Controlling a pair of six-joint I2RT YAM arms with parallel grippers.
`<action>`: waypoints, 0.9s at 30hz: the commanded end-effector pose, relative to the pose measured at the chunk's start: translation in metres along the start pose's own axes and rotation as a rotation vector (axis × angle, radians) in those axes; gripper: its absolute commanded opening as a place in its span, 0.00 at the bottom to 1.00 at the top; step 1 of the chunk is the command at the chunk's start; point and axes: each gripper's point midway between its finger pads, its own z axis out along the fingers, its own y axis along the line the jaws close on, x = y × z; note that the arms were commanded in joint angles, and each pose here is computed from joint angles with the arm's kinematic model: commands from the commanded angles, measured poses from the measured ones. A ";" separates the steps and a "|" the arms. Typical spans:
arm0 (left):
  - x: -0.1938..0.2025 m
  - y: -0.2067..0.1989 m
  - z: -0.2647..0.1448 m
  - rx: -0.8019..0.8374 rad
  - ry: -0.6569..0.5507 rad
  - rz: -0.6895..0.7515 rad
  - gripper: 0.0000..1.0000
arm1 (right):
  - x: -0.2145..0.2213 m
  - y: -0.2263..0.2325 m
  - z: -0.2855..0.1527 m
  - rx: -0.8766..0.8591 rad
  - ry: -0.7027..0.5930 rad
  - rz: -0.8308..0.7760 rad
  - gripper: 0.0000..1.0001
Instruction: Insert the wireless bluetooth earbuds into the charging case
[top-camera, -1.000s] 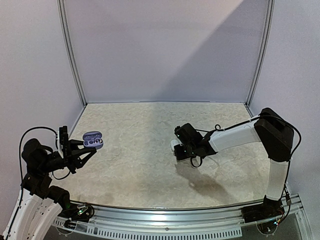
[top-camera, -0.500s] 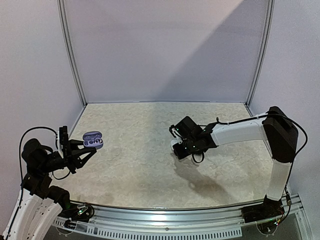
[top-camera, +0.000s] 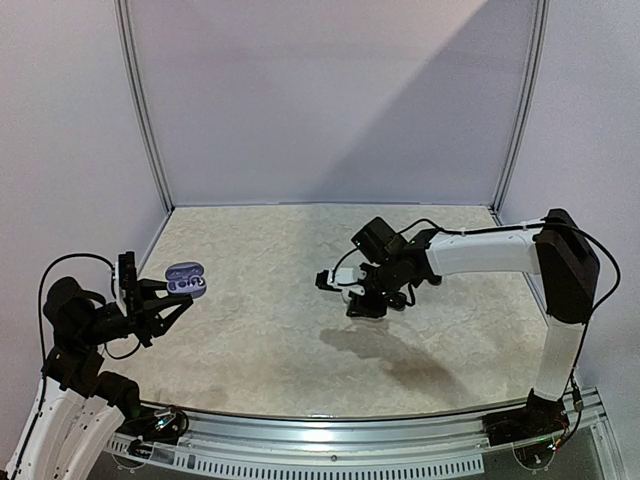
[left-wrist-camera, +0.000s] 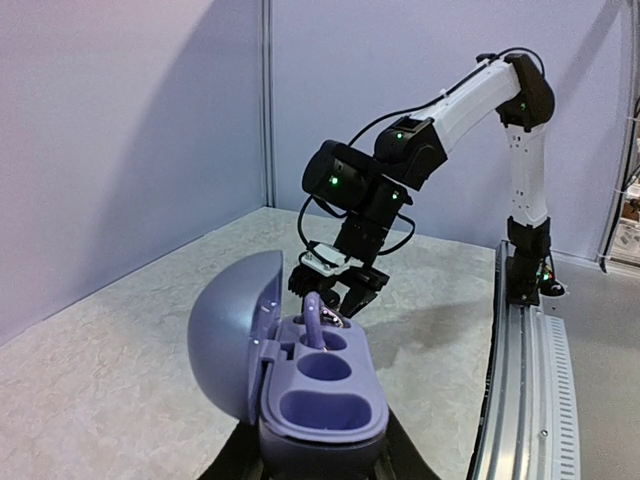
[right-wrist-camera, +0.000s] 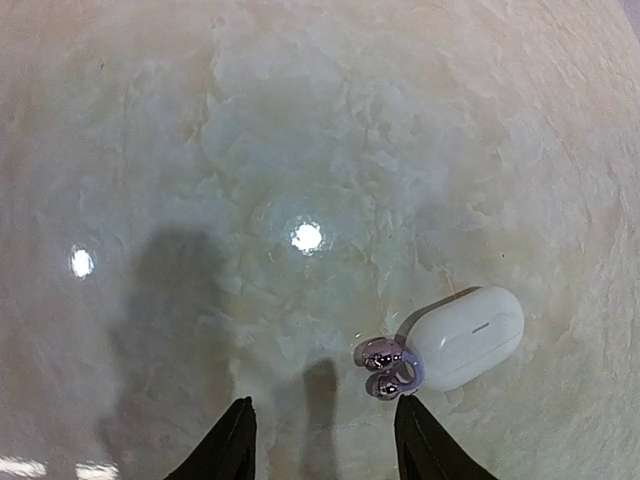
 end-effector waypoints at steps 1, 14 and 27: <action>0.006 0.003 0.000 -0.009 0.013 -0.009 0.00 | 0.011 0.001 0.016 -0.036 0.024 -0.237 0.48; 0.007 0.004 0.001 -0.008 0.014 -0.013 0.00 | 0.017 -0.022 0.031 0.053 0.029 -0.368 0.46; 0.008 0.005 0.001 -0.008 0.017 -0.021 0.00 | 0.032 -0.034 0.042 0.053 0.082 -0.371 0.35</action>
